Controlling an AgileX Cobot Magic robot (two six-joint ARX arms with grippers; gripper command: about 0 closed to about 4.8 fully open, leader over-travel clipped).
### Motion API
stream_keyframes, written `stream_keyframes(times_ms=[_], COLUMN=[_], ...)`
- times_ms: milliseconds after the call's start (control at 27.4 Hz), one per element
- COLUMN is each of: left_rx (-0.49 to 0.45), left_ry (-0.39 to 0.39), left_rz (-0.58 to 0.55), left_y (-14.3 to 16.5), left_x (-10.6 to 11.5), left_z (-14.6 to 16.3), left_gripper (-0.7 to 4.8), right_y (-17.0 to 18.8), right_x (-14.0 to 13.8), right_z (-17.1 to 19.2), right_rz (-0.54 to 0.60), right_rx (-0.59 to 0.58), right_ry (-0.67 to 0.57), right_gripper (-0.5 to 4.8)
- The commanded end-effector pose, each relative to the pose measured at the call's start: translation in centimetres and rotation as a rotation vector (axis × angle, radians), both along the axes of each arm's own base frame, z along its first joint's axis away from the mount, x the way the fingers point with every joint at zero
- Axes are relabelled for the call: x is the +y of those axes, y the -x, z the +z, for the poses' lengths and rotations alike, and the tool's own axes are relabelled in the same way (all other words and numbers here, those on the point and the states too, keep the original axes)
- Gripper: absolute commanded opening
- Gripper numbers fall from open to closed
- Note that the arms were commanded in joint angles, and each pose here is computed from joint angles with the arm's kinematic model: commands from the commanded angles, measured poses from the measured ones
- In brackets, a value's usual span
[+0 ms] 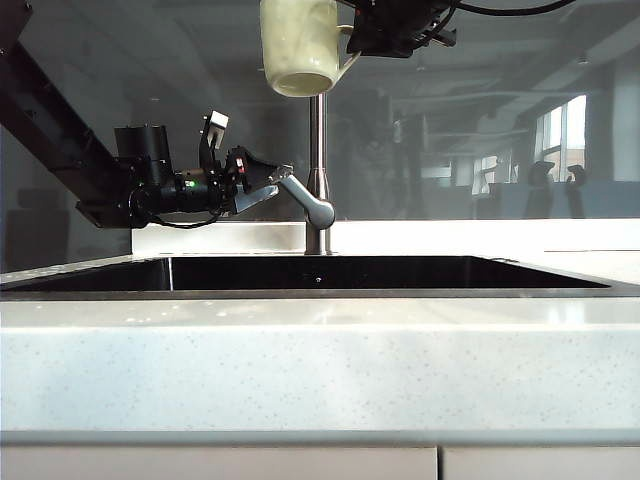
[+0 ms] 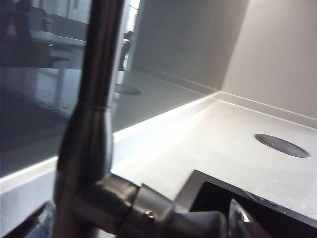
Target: Pick up the mug next to the sink, go to the faucet to get some water, pour the water into the sink, and finally put the mug back to its place.
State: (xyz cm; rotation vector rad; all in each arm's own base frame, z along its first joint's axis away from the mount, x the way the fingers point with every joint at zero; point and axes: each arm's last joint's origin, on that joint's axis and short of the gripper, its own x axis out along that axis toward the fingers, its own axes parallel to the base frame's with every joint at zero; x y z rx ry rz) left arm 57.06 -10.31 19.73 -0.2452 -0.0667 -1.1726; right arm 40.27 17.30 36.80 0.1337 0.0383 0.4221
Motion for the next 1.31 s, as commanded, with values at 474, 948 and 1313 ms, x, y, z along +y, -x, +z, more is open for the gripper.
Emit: stream_keyframes(times_ms=[474,948,1313], left_rx=[-0.038,-0.079,-0.053], left_ry=[-0.003,0.011,0.031], left_rz=[0.021,0.318,0.156], left_y=[0.04,-0.75,-0.32], left_x=[-0.05,0.41,0.64], left_z=[0.61,0.43,0.86], left_gripper=[4.79,4.79,4.79], right_y=[0.49,0.51,0.51], right_x=[-0.17,-0.18,-0.18], right_z=[2.02,2.05,2.04], right_rz=[0.003,0.003,0.003], right_rx=[-0.096,-0.096,-0.096], right_ry=[-0.058,-0.058,-0.058], right_gripper=[-0.06,-0.06,-0.06])
